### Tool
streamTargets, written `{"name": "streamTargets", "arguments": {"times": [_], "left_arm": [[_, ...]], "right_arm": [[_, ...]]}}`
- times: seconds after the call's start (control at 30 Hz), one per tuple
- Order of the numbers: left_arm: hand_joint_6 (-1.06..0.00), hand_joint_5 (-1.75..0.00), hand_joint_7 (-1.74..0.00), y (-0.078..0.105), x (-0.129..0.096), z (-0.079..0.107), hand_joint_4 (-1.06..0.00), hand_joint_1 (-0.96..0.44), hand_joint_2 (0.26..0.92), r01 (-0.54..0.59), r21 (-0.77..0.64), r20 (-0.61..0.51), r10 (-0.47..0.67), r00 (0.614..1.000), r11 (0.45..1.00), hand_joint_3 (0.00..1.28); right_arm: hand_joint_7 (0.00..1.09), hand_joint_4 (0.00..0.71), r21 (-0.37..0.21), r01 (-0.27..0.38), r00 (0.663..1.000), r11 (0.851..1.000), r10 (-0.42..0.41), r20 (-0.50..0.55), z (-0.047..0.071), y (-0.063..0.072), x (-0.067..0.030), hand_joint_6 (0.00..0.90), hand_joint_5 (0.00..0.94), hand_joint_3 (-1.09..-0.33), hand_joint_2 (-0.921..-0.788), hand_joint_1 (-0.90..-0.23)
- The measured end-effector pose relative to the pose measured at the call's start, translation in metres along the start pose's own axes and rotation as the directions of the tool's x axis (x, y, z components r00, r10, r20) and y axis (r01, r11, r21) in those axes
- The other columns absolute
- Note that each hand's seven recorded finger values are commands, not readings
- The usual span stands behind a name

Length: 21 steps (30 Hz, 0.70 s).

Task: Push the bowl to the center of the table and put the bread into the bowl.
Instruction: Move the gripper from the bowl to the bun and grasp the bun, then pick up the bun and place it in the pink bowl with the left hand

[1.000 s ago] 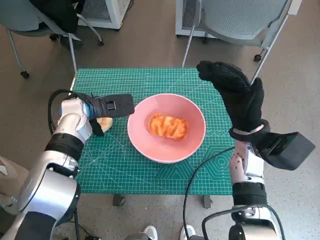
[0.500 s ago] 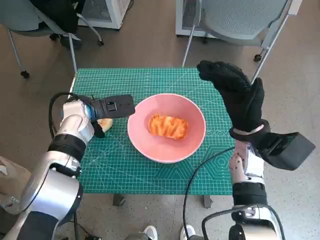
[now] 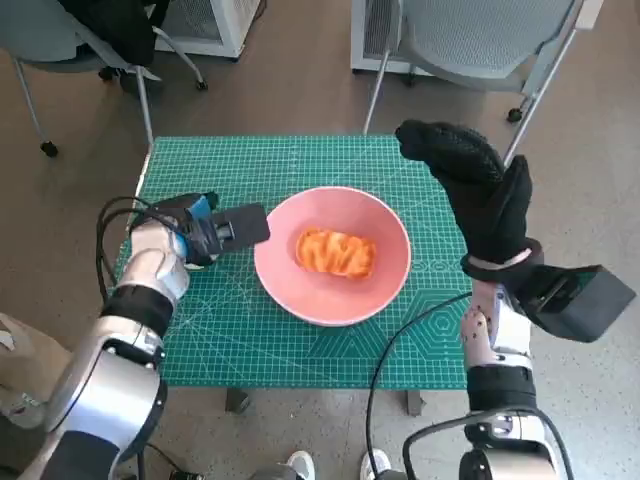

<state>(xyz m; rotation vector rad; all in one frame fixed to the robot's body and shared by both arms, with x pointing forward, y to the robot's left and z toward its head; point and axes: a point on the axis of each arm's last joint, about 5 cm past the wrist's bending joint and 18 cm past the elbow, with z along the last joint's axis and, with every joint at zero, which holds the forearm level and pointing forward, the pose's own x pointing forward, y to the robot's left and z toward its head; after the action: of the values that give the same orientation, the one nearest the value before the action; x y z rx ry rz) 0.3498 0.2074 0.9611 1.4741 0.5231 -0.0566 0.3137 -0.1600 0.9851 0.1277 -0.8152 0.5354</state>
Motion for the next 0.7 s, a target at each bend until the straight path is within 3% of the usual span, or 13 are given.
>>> {"name": "streamTargets", "arguments": {"times": [0.1,0.2,0.7], "left_arm": [[-0.66,-1.19,-1.05,-0.0019,0.0,0.0003,-0.67,0.05,0.825,-0.014,0.039,0.004,0.014,1.0,0.999,0.23],[-0.64,-1.2,-1.15,-0.0022,0.0,0.0005,-0.65,0.02,0.879,-0.013,0.05,0.006,0.013,1.0,0.999,0.15],[-0.57,-1.26,-1.25,-0.001,0.0002,-0.002,-0.59,0.0,0.92,0.036,0.028,-0.012,-0.036,0.999,0.999,0.13]], "right_arm": [[0.26,0.059,0.0,0.0,1.0,1.0,0.0,-0.001,0.0002,-0.0001,-0.0006,-0.001,0.0,-0.876,-0.921,-0.671],[0.26,0.059,0.001,0.0,1.0,1.0,0.0,-0.002,0.0005,0.0,-0.0009,-0.001,0.0,-0.876,-0.921,-0.671],[0.25,0.055,0.001,0.004,1.0,1.0,-0.004,-0.004,0.0006,0.0,-0.0014,-0.001,0.0,-0.878,-0.921,-0.671]]}}
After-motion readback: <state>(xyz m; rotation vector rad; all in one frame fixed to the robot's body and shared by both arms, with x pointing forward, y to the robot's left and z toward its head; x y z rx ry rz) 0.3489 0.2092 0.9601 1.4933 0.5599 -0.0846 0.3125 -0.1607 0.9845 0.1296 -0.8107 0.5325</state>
